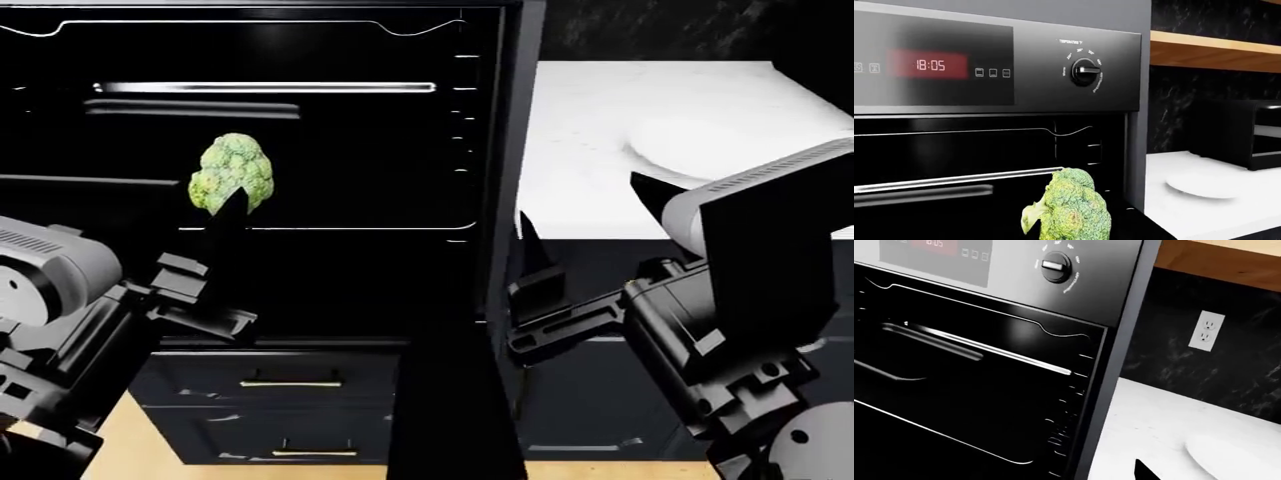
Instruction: Place the broccoli on the top rack of the oven.
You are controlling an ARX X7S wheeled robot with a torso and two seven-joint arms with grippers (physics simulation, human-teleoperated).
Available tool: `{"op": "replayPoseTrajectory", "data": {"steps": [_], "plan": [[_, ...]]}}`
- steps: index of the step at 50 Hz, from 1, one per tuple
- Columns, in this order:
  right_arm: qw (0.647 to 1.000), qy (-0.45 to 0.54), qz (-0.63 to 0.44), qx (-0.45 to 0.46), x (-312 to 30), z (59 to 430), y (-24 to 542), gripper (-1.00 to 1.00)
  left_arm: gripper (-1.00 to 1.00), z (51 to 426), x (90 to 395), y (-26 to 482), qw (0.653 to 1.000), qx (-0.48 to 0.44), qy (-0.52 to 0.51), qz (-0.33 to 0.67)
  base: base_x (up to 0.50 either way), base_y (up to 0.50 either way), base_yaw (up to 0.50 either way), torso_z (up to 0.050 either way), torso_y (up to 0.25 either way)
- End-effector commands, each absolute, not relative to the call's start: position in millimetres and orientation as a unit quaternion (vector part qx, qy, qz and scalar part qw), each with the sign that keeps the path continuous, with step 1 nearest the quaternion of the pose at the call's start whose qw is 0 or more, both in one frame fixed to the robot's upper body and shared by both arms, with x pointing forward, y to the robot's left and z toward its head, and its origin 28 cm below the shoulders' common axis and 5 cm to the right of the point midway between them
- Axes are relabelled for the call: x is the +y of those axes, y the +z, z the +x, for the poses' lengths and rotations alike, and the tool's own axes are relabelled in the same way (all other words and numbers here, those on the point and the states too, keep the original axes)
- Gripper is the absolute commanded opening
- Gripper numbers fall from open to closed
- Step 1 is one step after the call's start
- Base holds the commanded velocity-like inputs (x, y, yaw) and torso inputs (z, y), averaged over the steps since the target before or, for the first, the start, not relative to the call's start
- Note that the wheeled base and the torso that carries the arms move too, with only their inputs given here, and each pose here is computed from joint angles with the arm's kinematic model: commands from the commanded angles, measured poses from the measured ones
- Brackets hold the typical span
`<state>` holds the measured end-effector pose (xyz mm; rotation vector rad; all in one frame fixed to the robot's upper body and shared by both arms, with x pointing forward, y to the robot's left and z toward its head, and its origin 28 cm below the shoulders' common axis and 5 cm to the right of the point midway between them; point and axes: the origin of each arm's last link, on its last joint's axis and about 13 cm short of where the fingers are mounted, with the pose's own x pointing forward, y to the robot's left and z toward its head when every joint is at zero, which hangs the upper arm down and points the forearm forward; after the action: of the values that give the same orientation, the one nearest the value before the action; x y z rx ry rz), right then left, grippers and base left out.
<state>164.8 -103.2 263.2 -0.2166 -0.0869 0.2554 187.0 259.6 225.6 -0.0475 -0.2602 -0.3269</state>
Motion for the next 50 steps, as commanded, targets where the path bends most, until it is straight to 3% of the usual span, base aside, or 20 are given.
{"op": "replayPoseTrajectory", "data": {"steps": [1,50], "plan": [[0.984,0.128,-0.116,-0.039,-101.4,164.4,269.2,1.0,-1.0,188.4,259.8,226.9,0.977,-0.134,-0.163,-0.027,0.0,0.5,0.0,0.0,0.0],[0.986,0.123,-0.104,-0.036,-102.9,160.0,267.0,1.0,-1.0,189.4,259.2,226.5,0.977,-0.133,-0.164,-0.027,0.0,0.5,0.0,0.0,0.0]]}}
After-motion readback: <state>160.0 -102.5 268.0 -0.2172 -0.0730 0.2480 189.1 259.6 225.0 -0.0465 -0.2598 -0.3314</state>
